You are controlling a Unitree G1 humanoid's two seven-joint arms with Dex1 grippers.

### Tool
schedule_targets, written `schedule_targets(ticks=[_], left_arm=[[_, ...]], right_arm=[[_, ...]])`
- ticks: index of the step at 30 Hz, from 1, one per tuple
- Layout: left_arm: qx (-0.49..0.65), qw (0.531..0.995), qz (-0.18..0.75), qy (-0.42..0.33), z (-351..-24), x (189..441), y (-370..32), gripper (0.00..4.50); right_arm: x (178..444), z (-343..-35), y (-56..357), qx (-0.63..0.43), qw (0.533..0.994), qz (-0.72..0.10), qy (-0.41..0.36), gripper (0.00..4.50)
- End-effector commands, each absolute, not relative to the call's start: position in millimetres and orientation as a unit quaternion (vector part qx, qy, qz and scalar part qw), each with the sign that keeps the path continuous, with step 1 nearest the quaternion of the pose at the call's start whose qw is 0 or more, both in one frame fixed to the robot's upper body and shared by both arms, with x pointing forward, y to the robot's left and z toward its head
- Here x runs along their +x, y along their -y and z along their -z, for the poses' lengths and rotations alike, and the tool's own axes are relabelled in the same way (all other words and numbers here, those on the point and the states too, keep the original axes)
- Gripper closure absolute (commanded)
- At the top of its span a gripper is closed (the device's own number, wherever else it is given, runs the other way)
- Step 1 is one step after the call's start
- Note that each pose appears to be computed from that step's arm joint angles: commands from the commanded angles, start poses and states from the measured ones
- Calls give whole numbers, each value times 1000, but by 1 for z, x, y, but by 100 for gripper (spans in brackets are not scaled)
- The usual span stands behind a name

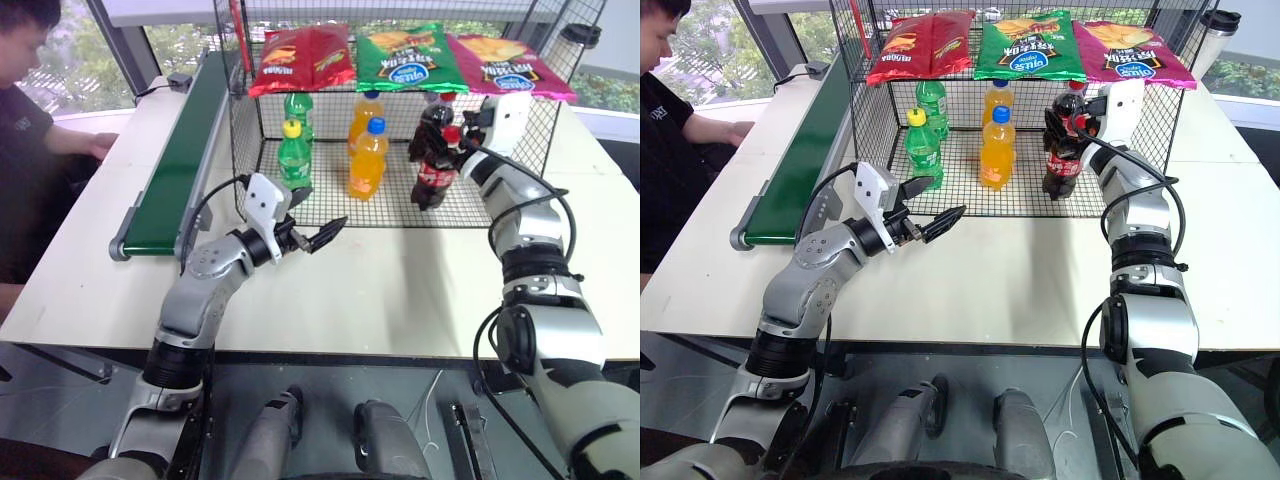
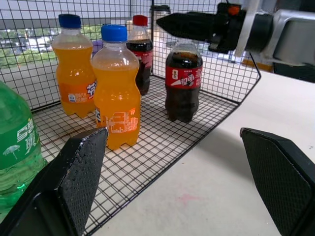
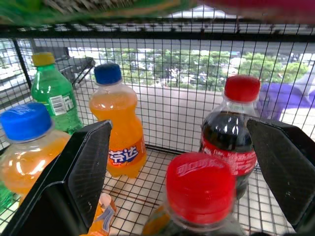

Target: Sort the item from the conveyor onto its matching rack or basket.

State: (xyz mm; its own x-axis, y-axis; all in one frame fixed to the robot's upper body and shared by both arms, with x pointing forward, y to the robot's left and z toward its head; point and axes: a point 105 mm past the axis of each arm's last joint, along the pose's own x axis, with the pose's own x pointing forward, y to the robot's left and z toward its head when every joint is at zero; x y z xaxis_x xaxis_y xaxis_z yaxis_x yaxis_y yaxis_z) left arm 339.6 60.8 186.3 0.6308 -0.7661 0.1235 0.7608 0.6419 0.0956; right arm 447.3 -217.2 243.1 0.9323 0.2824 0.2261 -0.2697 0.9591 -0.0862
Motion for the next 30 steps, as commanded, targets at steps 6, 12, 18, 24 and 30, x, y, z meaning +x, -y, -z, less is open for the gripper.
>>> schedule_targets(ticks=[6,12,18,24,30], left_arm=[[29,899,426,95,-194,336,-61,0],[40,907,411,84,-187,338,-68,0],[41,915,395,66,-175,336,-78,0],[55,922,378,57,-162,331,-86,0],[46,923,380,50,-156,327,-87,0]], right_arm=[[406,-261,240,-67,979,-140,130,4],[367,-236,218,-40,968,-236,72,4],[329,-180,160,24,931,-364,-10,4],[318,-155,129,55,918,-392,-39,4],[321,-154,123,74,919,-385,-38,4]])
